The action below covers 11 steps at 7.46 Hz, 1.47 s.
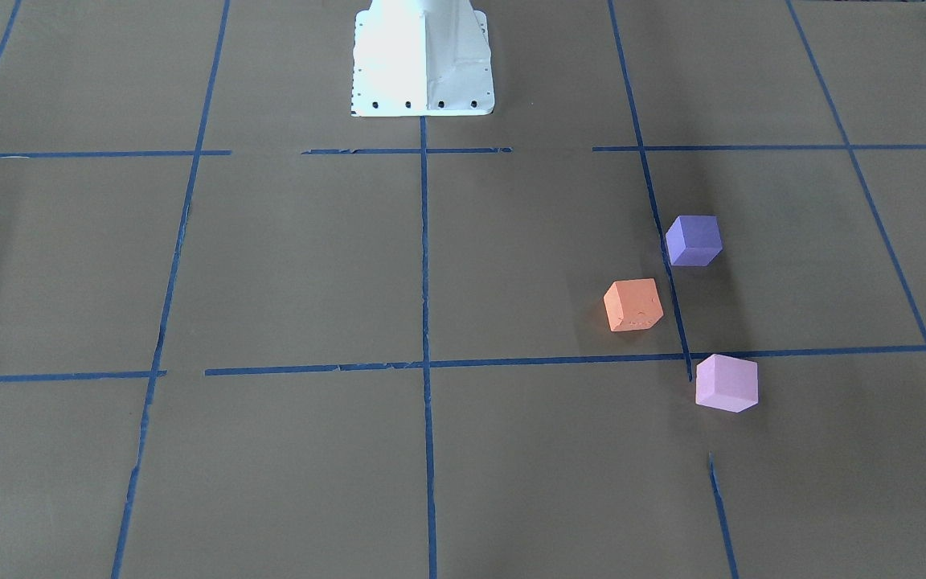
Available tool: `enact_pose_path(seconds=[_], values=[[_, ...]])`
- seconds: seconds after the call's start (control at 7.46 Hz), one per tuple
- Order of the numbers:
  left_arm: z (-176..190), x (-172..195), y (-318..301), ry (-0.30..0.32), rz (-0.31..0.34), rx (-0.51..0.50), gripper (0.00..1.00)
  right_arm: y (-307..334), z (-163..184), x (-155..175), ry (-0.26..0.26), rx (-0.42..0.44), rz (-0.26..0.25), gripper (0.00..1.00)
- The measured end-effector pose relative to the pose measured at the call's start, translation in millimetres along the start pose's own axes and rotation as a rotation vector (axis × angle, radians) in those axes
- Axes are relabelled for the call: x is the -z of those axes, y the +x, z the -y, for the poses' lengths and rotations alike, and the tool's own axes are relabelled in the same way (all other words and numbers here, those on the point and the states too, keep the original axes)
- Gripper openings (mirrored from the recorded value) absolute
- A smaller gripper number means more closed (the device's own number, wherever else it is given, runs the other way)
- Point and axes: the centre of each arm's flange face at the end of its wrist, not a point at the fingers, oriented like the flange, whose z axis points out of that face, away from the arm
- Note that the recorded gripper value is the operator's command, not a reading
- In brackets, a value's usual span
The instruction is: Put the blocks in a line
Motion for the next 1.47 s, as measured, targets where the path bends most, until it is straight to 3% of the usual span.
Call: enact_pose_path(seconds=[0.4, 0.67, 1.07, 1.47], values=[[5, 6, 7, 0.012, 0.001, -0.009, 1.0, 0, 0, 0, 0.0, 0.0, 0.0, 1.0], [24, 23, 58, 0.028, -0.005, -0.028, 1.0, 0, 0, 0, 0.0, 0.0, 0.0, 1.0], [62, 30, 212, 0.019, -0.07, 0.021, 1.0, 0, 0, 0, 0.0, 0.001, 0.0, 1.0], [131, 10, 391, -0.079, -0.146, 0.069, 1.0, 0, 0, 0, 0.0, 0.001, 0.0, 1.0]])
